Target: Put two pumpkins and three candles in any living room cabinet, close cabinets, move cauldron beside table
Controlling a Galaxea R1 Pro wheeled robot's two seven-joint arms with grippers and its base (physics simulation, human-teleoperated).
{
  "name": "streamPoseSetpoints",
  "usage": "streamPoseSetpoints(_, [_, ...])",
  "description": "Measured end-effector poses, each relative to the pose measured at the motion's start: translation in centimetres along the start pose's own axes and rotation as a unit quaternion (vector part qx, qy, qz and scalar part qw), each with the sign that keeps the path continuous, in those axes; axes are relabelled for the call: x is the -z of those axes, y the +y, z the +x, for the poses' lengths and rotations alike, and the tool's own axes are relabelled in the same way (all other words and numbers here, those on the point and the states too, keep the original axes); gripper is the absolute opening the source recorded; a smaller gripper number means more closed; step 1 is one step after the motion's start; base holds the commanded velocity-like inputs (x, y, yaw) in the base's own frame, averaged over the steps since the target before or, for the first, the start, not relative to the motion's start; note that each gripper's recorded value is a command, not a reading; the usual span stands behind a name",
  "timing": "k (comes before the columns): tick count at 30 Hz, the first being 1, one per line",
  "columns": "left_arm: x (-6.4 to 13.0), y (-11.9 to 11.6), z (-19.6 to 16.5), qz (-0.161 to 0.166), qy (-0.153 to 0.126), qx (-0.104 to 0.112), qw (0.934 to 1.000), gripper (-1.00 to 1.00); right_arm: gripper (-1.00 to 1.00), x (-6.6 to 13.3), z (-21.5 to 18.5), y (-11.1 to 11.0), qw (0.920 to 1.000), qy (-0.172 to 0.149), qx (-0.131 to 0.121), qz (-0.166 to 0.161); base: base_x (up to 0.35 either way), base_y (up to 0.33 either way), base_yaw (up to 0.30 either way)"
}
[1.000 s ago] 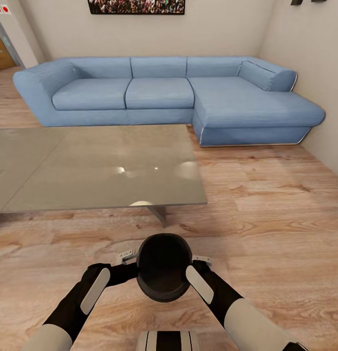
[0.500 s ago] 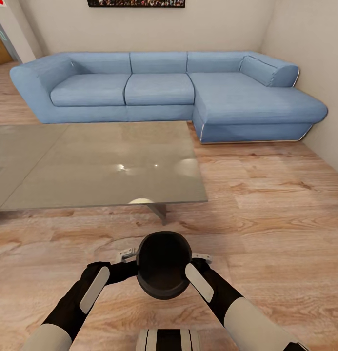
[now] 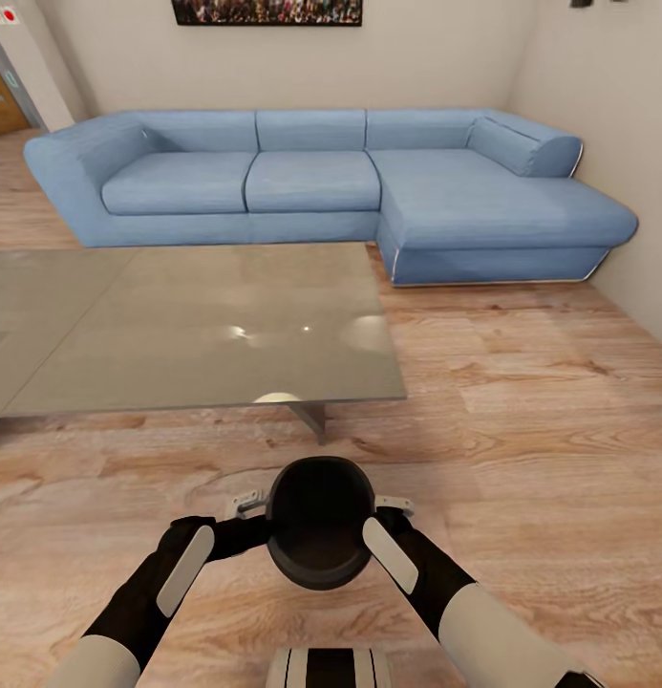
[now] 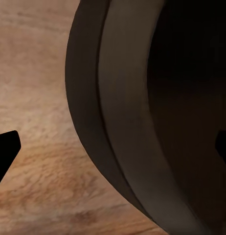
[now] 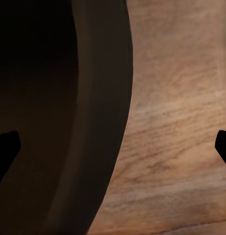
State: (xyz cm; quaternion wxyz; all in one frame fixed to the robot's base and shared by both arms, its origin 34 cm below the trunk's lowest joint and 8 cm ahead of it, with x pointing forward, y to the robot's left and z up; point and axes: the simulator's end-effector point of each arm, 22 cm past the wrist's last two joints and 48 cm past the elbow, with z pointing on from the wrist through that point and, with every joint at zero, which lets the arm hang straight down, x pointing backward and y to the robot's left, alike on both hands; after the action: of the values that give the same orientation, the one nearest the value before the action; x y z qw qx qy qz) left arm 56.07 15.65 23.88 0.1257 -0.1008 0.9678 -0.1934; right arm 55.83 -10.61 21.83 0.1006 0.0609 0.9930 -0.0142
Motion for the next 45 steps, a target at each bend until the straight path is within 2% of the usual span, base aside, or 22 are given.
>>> streamPoseSetpoints(11, [1.7, -1.1, -1.5, 0.007, -0.020, -0.006, 0.9998, 1.00, 1.00, 2.0, -1.6, 0.1, 0.9998, -0.022, -0.001, -0.003, 0.000, 0.000, 0.000])
streamPoseSetpoints(18, [3.3, -0.7, -3.3, 0.005, -0.039, 0.008, 0.9992, 1.00, 1.00, 3.3, -2.5, 0.1, 0.9995, -0.032, 0.000, -0.004, 0.000, 0.000, 0.000])
streamPoseSetpoints(23, [4.5, 0.9, -4.2, -0.036, -0.050, 0.014, 0.9980, 1.00, 1.00, 4.2, -2.8, 0.2, 0.9994, -0.033, 0.001, -0.006, 0.000, 0.000, 0.000])
streamPoseSetpoints(27, [5.2, 1.7, -4.2, -0.068, -0.046, 0.017, 0.9965, 1.00, 1.00, 5.3, -2.5, 0.8, 0.9996, -0.016, 0.021, -0.015, -0.009, 0.000, 0.000])
streamPoseSetpoints(30, [5.7, 1.7, -4.4, -0.075, -0.047, 0.015, 0.9959, 1.00, 1.00, 6.8, -3.7, 1.6, 0.9989, -0.026, 0.028, -0.028, -0.163, 0.000, 0.000])
streamPoseSetpoints(37, [7.1, 1.9, -5.2, -0.079, -0.059, 0.013, 0.9950, 1.00, 1.00, 8.8, -5.0, 2.3, 0.9978, -0.045, 0.029, -0.039, -0.041, 0.000, 0.000])
streamPoseSetpoints(40, [7.4, 1.9, -5.1, -0.081, -0.059, 0.013, 0.9949, 1.00, 1.00, 10.3, -6.3, 3.1, 0.9963, -0.063, 0.029, -0.050, -0.063, 0.000, 0.000])
streamPoseSetpoints(45, [8.3, 1.8, -5.4, -0.084, -0.056, 0.013, 0.9948, 1.00, 1.00, 12.0, -7.5, 3.7, 0.9953, -0.073, 0.028, -0.058, -0.164, 0.000, 0.000])
